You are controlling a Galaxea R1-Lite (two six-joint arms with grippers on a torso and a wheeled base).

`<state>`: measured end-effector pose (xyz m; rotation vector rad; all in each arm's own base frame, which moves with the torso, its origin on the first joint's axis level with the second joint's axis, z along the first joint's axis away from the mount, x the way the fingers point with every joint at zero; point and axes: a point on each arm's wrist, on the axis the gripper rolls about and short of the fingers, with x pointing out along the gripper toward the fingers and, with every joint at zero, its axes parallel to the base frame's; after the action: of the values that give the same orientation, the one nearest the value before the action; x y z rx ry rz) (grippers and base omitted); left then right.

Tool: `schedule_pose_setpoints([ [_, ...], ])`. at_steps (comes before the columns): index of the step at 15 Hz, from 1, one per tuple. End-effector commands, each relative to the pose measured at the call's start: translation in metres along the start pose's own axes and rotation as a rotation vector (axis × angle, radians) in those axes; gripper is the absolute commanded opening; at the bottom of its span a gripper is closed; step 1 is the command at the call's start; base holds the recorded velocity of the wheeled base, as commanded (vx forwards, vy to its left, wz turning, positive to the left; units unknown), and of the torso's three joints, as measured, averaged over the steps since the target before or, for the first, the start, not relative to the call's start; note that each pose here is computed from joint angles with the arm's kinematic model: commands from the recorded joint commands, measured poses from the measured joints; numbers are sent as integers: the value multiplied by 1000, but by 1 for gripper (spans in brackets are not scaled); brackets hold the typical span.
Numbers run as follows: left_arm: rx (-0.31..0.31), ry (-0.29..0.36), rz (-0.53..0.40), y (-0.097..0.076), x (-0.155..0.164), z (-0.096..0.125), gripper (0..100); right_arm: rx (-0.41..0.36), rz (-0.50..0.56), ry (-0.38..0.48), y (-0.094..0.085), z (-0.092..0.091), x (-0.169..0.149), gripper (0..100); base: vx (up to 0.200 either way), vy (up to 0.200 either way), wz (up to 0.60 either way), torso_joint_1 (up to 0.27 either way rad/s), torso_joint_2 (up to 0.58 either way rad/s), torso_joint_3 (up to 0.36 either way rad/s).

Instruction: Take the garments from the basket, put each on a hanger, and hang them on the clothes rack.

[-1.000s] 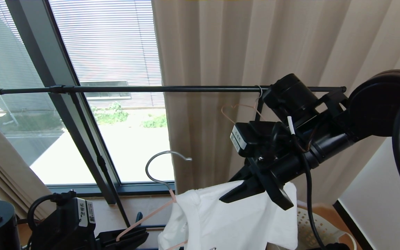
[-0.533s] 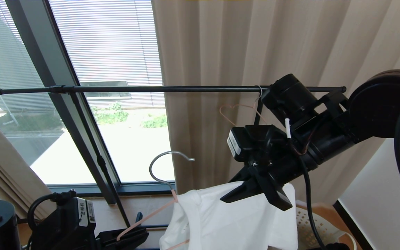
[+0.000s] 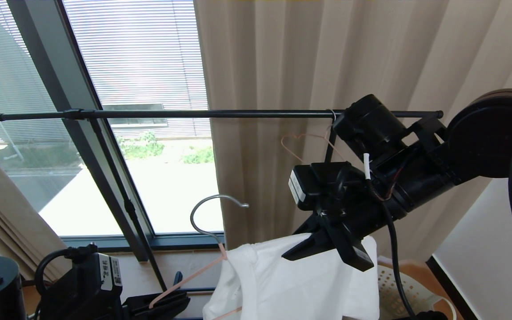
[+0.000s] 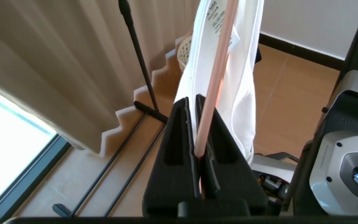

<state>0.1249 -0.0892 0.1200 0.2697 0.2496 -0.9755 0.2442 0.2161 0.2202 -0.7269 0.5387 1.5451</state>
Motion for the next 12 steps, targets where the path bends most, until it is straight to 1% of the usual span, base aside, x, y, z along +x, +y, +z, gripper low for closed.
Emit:
schedule_pose_setpoints([
  [1,0,0,0,0,0,0,0,0,0,-2,0,0,-1,0,0,0,0,0,0,0],
  [10,1,4,-1,0,0,-1,0,-5,1,-18,3,1,-5,0,0,0,0,0,0,0],
  [11,1,6,-4,-1,0,-2,100,-7,0,-21,4,1,-7,0,0,0,0,0,0,0],
  [12,1,5,-2,0,0,-1,100,-8,-2,-23,5,2,-8,0,0,0,0,0,0,0],
])
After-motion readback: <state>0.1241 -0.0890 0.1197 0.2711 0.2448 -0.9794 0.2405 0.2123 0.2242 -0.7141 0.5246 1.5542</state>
